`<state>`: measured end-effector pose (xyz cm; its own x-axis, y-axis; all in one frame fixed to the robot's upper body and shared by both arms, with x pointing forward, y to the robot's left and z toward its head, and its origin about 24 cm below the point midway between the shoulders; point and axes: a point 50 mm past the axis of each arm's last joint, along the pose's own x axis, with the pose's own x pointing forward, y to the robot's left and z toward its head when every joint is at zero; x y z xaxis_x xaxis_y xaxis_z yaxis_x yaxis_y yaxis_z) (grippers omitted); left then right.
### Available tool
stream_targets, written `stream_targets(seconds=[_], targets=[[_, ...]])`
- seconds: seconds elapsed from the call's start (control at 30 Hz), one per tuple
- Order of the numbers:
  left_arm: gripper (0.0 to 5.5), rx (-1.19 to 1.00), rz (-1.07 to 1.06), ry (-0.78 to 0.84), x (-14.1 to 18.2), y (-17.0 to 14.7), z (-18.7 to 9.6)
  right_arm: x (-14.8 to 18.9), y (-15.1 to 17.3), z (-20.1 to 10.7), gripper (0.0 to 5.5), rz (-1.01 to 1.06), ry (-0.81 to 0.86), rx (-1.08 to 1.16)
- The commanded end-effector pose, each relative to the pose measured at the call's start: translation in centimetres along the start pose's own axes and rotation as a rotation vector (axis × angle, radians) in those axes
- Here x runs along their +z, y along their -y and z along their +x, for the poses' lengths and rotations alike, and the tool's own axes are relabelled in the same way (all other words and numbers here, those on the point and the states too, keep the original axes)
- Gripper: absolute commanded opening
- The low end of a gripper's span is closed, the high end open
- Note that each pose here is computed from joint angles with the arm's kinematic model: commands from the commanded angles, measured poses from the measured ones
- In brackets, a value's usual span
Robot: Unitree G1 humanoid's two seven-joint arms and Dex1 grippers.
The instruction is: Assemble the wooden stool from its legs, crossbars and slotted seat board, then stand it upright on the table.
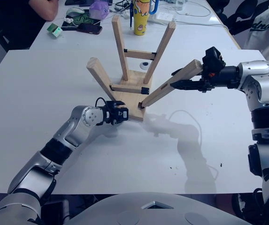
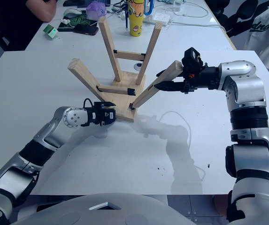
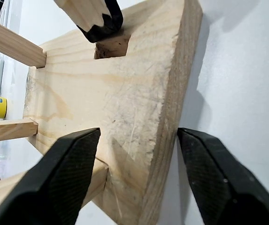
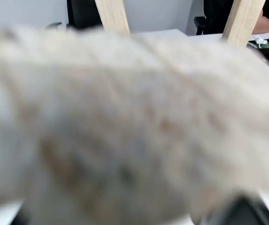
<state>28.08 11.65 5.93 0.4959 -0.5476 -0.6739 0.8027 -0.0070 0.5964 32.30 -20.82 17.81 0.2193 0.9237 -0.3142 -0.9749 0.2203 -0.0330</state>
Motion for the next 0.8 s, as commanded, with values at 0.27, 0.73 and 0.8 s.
stream_targets(seconds=[0.27, 0.73, 0.8], targets=[[3.09, -0.210, -0.127, -0.068, -1.6, 5.6, 1.4, 0.3, -0.9, 1.6, 2.05, 0.085, 0.018, 0.014], [3.09, -0.193, -0.167, -0.076, -1.6, 6.1, 1.3, 1.6, -1.1, 2.6, 2.05, 0.038, -0.142, -0.129], [3.09, -0.187, -0.177, -0.077, -1.5, 6.2, 1.4, 2.1, -1.9, 3.2, 2.05, 0.066, -0.174, -0.111]])
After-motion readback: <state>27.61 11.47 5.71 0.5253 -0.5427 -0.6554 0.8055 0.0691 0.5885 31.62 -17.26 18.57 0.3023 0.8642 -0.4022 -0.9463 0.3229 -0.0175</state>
